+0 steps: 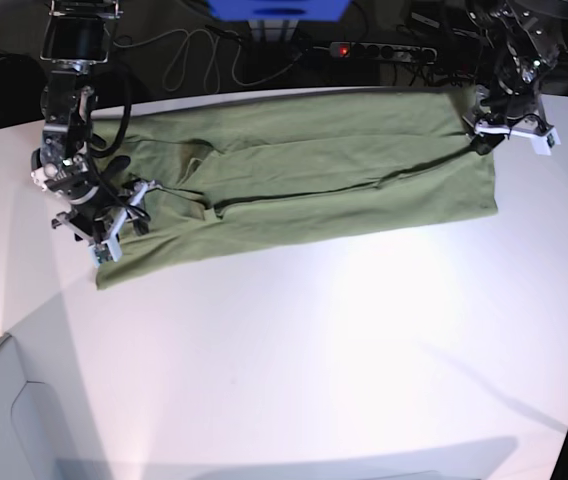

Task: Fold the T-shirt properly
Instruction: 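Open both grippers and reposition the left gripper on the shirt end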

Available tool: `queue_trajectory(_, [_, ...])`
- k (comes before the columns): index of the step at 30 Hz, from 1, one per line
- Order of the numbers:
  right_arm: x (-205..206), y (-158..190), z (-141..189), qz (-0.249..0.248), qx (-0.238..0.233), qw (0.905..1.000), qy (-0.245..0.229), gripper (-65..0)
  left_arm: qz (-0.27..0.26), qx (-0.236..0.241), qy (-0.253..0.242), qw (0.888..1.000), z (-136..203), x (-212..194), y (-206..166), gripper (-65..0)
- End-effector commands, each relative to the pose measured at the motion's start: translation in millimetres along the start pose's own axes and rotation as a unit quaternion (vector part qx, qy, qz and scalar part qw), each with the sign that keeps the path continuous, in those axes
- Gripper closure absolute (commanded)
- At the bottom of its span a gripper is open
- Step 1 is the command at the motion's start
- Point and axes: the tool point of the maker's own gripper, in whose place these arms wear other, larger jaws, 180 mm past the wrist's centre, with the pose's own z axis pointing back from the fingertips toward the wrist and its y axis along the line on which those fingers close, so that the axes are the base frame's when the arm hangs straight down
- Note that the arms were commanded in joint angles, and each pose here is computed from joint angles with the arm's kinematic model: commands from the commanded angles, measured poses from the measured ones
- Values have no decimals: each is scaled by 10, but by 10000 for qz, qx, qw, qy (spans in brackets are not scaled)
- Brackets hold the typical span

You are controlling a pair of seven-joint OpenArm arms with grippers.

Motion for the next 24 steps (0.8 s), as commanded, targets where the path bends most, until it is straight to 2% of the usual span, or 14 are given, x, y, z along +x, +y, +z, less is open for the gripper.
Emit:
queue_trajectory(1, [176, -40, 35, 71, -20, 9996, -271, -299, -49, -37, -130, 9999, 20, 85, -22, -349])
queue_trajectory(19, [132, -32, 40, 64, -8, 9997, -228, -299, 7, -120, -210, 9997, -19, 141, -101, -349])
queue_trajectory(24, [132, -32, 40, 64, -8, 9997, -228, -298, 138, -32, 28, 9999, -94, -4, 10, -327])
